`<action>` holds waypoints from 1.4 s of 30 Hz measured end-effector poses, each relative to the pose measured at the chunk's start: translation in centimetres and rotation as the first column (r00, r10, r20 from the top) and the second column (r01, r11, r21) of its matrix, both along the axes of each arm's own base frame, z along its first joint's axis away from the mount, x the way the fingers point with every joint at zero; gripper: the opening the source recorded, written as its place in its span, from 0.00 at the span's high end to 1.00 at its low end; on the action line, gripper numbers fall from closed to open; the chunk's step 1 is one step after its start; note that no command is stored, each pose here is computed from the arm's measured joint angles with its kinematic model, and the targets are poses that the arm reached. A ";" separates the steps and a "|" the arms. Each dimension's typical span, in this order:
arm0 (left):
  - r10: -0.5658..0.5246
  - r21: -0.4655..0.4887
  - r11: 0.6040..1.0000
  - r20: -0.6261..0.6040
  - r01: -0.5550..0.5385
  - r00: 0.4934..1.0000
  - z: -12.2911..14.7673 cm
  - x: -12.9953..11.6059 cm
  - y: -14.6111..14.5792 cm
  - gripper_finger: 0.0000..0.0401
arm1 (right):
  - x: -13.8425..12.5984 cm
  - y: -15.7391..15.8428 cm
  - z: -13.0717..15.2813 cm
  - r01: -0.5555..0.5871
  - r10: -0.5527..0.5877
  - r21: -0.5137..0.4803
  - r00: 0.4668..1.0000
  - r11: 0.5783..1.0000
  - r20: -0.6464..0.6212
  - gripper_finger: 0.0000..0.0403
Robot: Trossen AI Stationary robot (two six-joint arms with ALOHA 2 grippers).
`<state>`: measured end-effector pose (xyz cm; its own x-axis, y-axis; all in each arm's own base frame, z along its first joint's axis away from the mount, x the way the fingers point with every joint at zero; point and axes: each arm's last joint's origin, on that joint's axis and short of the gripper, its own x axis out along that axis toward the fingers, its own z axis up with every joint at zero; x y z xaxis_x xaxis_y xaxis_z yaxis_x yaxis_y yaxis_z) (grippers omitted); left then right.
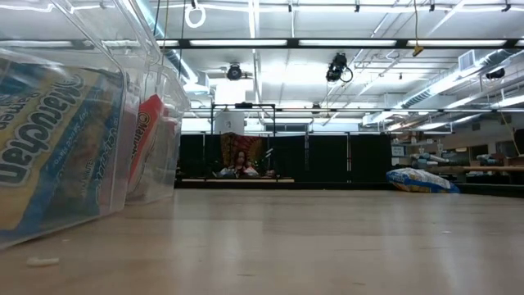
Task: Sort Maruchan noodles
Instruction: Put the blue noodle pack into the bottom transparent bin
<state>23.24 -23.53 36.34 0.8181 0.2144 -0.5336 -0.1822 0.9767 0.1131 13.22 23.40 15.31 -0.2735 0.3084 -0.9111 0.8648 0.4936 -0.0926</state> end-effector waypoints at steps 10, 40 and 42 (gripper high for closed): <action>-0.071 0.010 0.997 -0.046 0.071 0.996 -0.1 0.0 -0.2 0.65 | 1.1 -1.3 -1.4 -0.067 0.069 0.104 0.998 0.992 -0.014 0.55; -0.057 0.196 0.979 -0.007 0.058 0.998 0.2 0.3 0.3 0.65 | 9.2 -5.2 1.1 0.172 -0.124 -0.078 0.899 0.982 0.421 0.96; -0.049 0.202 0.978 0.003 0.048 0.999 0.3 0.7 0.5 0.65 | 10.3 -4.9 2.9 0.168 -0.111 -0.076 0.866 0.983 0.487 0.96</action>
